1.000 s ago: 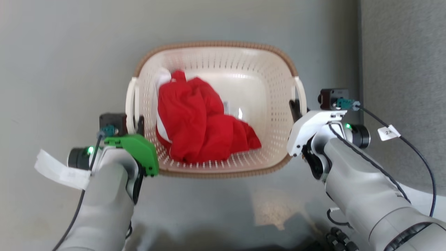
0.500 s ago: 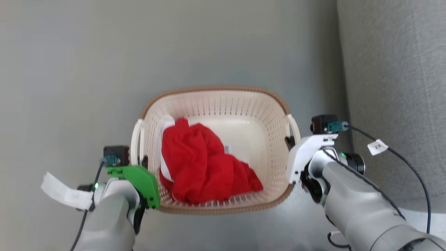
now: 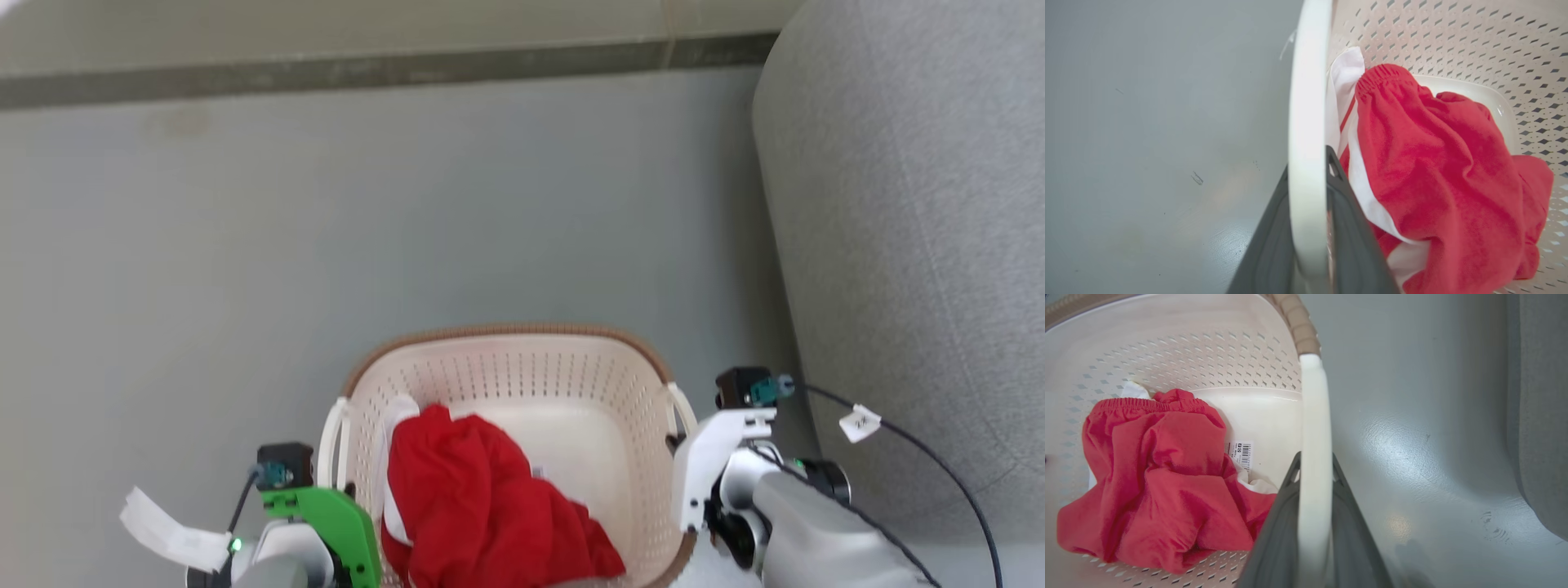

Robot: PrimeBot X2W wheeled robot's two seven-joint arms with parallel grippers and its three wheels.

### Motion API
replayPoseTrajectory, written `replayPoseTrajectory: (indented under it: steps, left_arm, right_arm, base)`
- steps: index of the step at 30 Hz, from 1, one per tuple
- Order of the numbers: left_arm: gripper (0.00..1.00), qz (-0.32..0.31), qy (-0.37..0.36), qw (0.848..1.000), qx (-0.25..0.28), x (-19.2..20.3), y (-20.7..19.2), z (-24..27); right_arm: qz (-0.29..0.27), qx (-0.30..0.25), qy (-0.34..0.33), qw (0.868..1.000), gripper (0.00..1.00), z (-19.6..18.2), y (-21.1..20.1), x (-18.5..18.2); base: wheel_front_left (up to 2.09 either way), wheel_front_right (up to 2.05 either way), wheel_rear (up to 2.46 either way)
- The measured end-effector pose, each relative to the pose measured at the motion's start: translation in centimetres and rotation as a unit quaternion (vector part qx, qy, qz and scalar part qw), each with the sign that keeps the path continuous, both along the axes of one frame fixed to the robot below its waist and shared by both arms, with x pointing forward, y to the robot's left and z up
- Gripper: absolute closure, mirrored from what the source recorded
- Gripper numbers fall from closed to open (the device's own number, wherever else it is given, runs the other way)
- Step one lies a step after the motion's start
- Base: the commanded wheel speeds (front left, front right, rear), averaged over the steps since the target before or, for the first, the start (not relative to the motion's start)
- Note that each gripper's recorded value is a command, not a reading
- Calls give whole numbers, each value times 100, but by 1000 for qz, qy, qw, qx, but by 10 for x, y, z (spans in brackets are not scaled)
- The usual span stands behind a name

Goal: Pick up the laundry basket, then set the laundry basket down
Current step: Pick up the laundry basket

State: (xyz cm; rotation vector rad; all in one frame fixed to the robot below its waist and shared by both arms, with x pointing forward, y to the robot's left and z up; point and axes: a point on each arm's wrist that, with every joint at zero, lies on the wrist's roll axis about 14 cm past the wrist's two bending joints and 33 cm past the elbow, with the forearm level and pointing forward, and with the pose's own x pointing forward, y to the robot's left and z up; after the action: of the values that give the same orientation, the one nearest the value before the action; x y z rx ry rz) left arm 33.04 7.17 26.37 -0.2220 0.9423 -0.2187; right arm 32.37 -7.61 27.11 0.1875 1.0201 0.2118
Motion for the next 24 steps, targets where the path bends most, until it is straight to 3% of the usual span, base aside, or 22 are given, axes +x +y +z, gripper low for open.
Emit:
replayPoseTrajectory:
  steps: [13, 24]
  left_arm:
    - [100, 3, -16, 1000, -3, -38, 2, 22]
    - [100, -5, -45, 999, -1, -36, -1, 38]
  right_arm:
    - [10, 1, -17, 1000, 100, 21, 5, -38]
    - [9, -4, -44, 999, 100, 37, 5, -38]
  base:
    - [0, 0, 0]
    - [0, 0, 0]
